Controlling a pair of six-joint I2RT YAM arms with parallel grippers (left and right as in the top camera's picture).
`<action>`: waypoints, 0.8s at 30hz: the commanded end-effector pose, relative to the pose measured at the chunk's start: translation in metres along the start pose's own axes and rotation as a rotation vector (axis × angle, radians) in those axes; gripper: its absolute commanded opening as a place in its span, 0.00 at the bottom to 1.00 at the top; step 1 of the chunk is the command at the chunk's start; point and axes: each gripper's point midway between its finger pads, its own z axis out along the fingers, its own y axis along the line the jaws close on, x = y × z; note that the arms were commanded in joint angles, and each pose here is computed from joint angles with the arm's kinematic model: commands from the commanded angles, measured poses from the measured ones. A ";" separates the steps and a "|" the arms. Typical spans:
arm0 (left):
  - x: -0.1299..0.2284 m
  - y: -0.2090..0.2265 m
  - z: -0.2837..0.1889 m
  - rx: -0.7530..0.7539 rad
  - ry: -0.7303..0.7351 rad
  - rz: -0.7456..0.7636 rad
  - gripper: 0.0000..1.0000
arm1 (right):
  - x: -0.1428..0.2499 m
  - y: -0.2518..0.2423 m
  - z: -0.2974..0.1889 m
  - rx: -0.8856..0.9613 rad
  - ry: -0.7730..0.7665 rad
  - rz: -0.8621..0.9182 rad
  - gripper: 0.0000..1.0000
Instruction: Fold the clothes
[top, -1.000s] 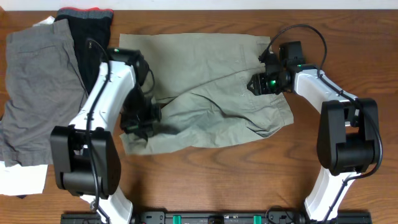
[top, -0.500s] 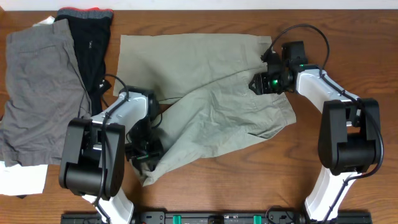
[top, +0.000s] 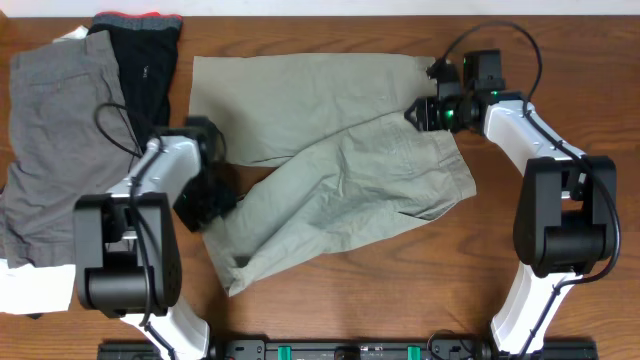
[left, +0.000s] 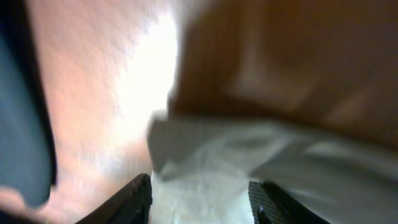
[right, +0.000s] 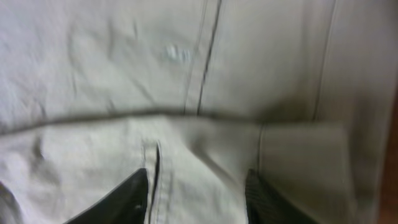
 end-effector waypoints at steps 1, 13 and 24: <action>-0.035 -0.004 -0.026 0.063 -0.127 -0.032 0.53 | -0.009 0.003 -0.001 -0.009 -0.020 -0.016 0.33; -0.095 -0.040 -0.083 0.242 -0.443 0.108 0.79 | 0.011 -0.004 0.023 0.070 0.048 -0.024 0.01; -0.112 -0.051 -0.096 0.284 -0.535 0.133 0.96 | 0.049 -0.063 0.034 0.237 0.148 0.168 0.01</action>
